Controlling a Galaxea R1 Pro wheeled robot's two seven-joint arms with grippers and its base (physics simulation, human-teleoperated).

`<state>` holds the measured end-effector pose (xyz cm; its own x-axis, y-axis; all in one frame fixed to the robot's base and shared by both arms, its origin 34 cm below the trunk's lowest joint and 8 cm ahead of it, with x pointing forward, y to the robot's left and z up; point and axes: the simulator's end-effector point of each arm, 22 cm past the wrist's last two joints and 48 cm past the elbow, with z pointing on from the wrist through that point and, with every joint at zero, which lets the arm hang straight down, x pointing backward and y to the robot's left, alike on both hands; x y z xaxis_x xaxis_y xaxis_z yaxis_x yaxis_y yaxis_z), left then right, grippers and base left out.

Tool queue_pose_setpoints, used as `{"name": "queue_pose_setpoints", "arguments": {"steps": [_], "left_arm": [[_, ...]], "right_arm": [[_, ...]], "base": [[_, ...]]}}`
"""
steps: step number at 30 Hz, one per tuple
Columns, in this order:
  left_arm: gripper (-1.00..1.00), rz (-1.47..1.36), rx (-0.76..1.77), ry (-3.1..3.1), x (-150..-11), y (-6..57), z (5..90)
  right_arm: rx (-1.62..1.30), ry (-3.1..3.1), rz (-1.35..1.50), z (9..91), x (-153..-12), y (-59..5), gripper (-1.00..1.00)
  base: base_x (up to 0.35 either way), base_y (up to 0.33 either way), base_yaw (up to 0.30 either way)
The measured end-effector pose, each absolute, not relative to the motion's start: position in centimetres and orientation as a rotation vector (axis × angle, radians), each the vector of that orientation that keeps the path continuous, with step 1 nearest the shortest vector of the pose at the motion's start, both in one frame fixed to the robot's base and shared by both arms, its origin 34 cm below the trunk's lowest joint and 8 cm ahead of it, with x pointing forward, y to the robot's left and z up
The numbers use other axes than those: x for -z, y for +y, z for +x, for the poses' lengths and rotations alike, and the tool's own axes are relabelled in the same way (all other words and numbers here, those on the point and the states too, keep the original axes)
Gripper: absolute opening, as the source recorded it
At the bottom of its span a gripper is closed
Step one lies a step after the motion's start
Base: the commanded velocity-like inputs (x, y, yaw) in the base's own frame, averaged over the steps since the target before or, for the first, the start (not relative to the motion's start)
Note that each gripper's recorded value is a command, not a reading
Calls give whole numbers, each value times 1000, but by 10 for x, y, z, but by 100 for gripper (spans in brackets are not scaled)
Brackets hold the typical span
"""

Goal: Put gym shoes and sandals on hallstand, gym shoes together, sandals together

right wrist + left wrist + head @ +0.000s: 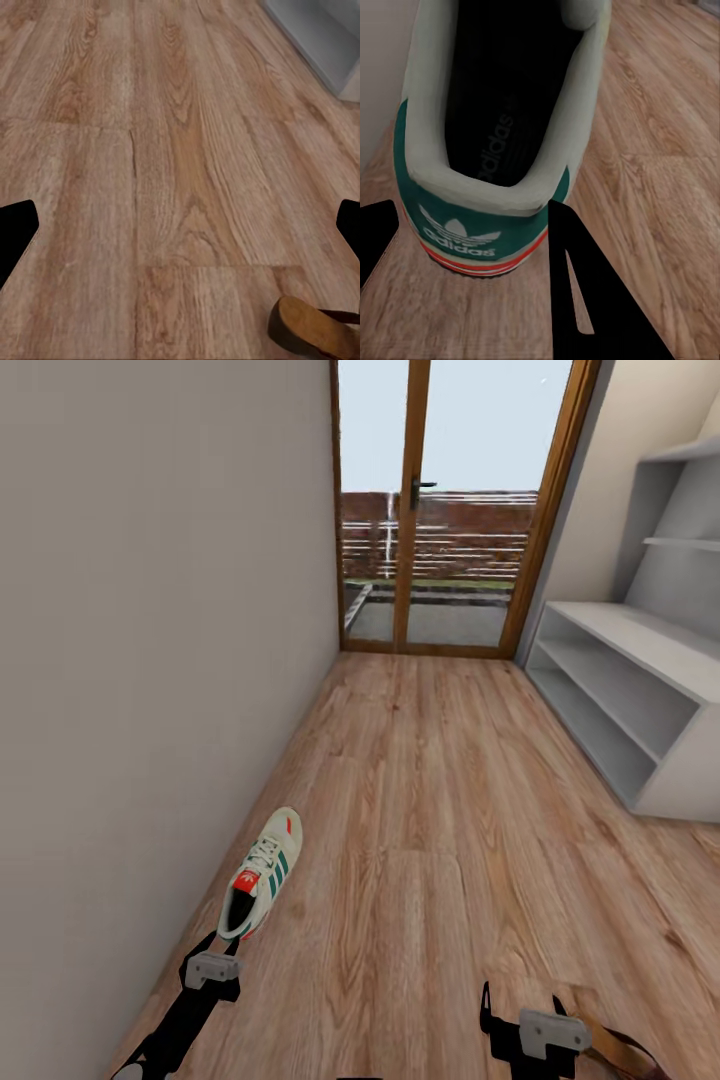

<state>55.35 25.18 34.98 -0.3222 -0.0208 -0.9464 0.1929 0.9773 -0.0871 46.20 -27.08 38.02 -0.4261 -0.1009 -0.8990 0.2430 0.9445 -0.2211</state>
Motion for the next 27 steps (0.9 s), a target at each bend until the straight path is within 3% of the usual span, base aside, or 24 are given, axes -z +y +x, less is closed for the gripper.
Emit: {"name": "queue_pose_setpoints", "arguments": {"steps": [27], "left_arm": [[-100, 127, 216, 1889, -350, 251, 553]], "right_arm": [[383, 1978, 105, 461, -379, -269, 100]], "base": [[325, -14, 0]]}}
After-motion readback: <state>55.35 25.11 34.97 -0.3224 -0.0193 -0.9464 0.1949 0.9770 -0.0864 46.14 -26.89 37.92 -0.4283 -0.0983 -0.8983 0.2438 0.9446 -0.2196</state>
